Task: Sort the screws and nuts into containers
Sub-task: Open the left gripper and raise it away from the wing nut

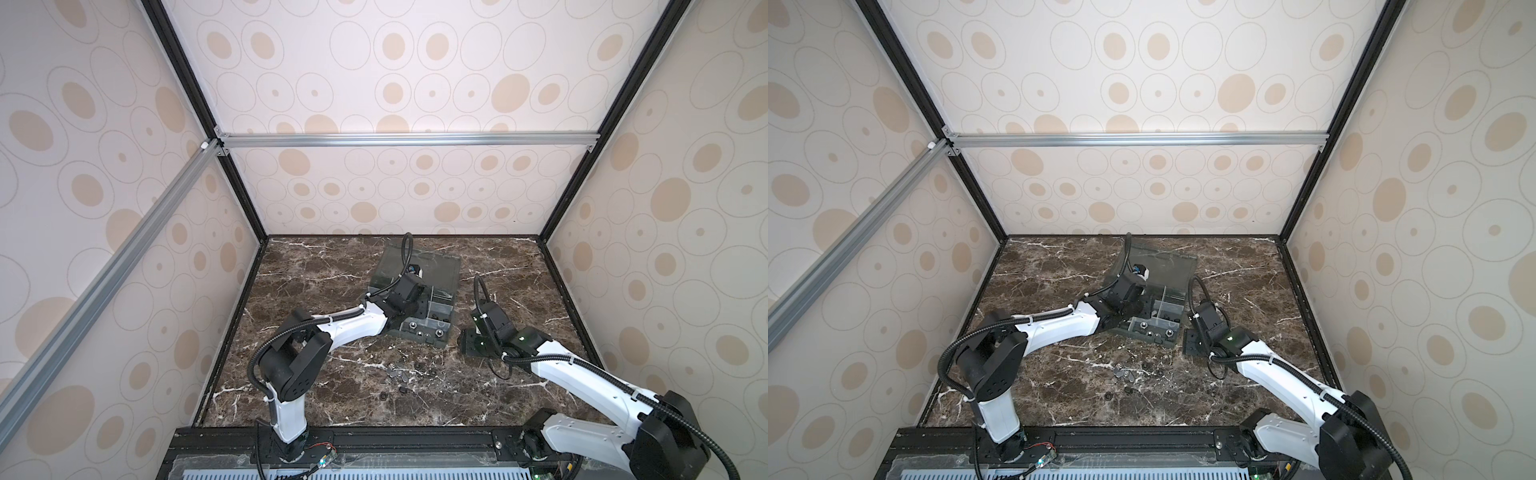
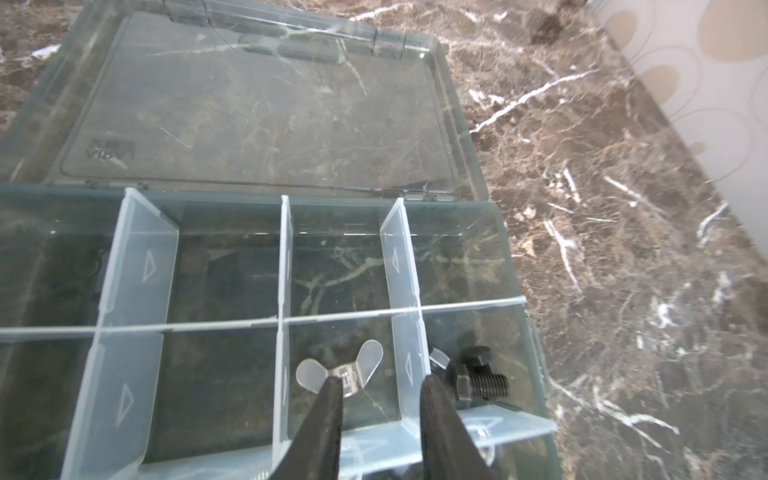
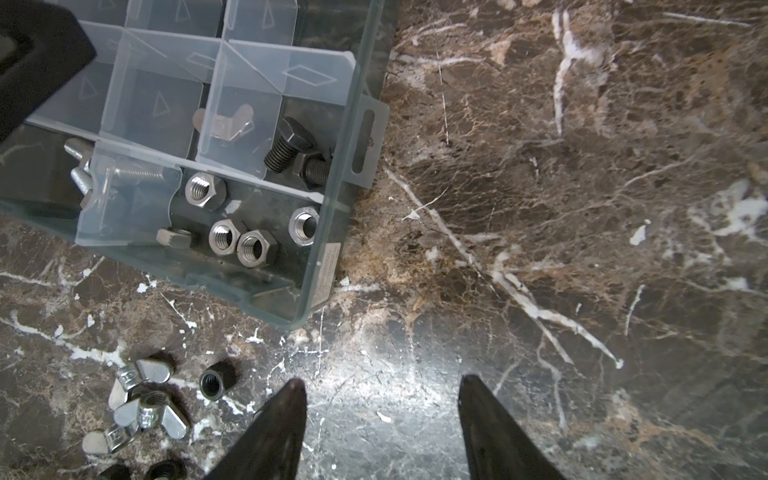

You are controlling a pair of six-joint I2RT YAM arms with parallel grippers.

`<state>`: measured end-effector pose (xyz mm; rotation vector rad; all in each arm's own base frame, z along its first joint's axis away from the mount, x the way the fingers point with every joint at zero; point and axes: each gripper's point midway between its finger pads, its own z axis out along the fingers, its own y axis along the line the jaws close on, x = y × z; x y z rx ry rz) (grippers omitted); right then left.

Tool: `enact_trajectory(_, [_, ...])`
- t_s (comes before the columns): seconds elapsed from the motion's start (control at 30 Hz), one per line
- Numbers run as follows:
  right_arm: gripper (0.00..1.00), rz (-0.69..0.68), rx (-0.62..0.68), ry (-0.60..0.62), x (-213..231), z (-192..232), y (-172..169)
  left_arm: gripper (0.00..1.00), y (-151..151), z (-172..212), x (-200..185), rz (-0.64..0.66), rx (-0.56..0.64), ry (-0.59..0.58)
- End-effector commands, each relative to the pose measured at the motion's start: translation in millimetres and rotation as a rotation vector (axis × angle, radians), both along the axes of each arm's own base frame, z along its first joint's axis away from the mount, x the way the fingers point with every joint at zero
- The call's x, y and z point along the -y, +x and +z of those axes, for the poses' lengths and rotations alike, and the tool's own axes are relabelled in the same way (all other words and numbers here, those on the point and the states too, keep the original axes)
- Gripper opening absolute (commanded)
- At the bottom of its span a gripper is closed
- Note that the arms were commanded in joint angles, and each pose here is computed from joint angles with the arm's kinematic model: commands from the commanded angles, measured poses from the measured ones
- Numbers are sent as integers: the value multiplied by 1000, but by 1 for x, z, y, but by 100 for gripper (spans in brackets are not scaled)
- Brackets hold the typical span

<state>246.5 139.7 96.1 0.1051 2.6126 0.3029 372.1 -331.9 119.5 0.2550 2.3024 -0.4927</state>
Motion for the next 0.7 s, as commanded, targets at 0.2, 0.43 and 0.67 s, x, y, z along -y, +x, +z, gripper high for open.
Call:
enact_trajectory(0.2, [62, 10, -13, 2, -6, -1, 7, 31, -21, 27, -22, 68, 25, -167])
enact_trajectory(0.43, [62, 19, -22, 17, -12, -4, 10, 32, -32, 37, -42, 105, 49, -179])
enact_trajectory(0.67, [62, 22, -22, 24, -13, -3, 10, 32, -40, 37, -50, 128, 42, -207])
